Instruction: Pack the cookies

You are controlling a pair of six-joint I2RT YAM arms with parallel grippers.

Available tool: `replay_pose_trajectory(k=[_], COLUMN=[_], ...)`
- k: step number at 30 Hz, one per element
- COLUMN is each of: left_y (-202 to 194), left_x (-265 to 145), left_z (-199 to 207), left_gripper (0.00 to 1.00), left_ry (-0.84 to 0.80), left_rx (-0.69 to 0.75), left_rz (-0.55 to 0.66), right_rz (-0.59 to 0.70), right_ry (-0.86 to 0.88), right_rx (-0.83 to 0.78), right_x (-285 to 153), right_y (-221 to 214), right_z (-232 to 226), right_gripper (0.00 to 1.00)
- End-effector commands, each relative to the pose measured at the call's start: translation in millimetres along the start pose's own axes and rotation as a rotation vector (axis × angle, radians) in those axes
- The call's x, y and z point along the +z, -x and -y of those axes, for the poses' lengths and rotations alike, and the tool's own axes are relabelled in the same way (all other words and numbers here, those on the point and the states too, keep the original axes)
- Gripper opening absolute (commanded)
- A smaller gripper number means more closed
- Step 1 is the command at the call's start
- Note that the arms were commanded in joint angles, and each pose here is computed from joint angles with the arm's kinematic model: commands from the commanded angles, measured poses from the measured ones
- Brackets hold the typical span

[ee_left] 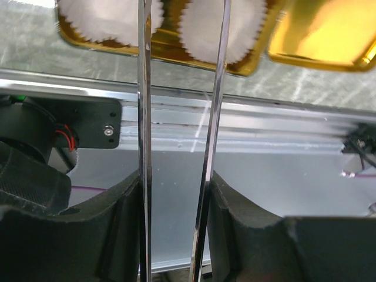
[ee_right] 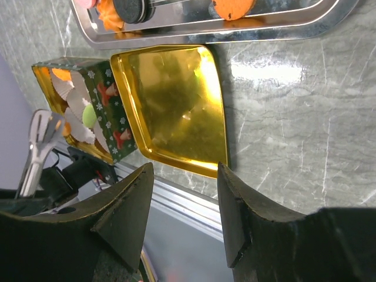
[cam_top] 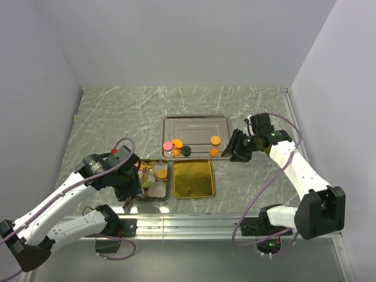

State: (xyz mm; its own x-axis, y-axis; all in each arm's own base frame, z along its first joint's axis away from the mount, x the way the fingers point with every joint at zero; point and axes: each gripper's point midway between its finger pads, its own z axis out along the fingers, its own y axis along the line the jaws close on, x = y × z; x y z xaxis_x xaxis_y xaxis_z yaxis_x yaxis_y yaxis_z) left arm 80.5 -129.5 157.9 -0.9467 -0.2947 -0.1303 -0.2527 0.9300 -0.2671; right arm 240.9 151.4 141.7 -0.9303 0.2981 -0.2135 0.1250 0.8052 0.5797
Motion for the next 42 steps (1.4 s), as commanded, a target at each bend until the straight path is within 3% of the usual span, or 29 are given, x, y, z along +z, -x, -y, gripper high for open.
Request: replay_pose_trajectory(k=[1, 13, 21, 28, 42], left_y=[-1, 10, -15, -18, -26], left_x=[3, 3, 9, -5, 11], left_z=[-14, -27, -30, -25, -39], left_gripper=[0.44, 0.46, 0.47, 0.48, 0.52], left_ry=[0.026, 0.013, -0.057, -0.172, -0.145], left_rx=[-0.093, -0.142, -0.143, -0.155, -0.176], left_rz=[0.016, 0.055, -0.025, 0.029, 0.024], right_rz=[0.031, 0.023, 0.018, 0.007, -0.004], right_ry=[0.022, 0.015, 0.009, 0.004, -0.006], right_rx=[-0.032, -0.03, -0.027, -0.021, -0.028], right_x=[-5, -3, 0, 5, 9], right_y=[5, 1, 0, -1, 2], right_z=[-8, -4, -2, 1, 4], right_gripper=[0.55, 0.55, 0.55, 0.55, 0.55])
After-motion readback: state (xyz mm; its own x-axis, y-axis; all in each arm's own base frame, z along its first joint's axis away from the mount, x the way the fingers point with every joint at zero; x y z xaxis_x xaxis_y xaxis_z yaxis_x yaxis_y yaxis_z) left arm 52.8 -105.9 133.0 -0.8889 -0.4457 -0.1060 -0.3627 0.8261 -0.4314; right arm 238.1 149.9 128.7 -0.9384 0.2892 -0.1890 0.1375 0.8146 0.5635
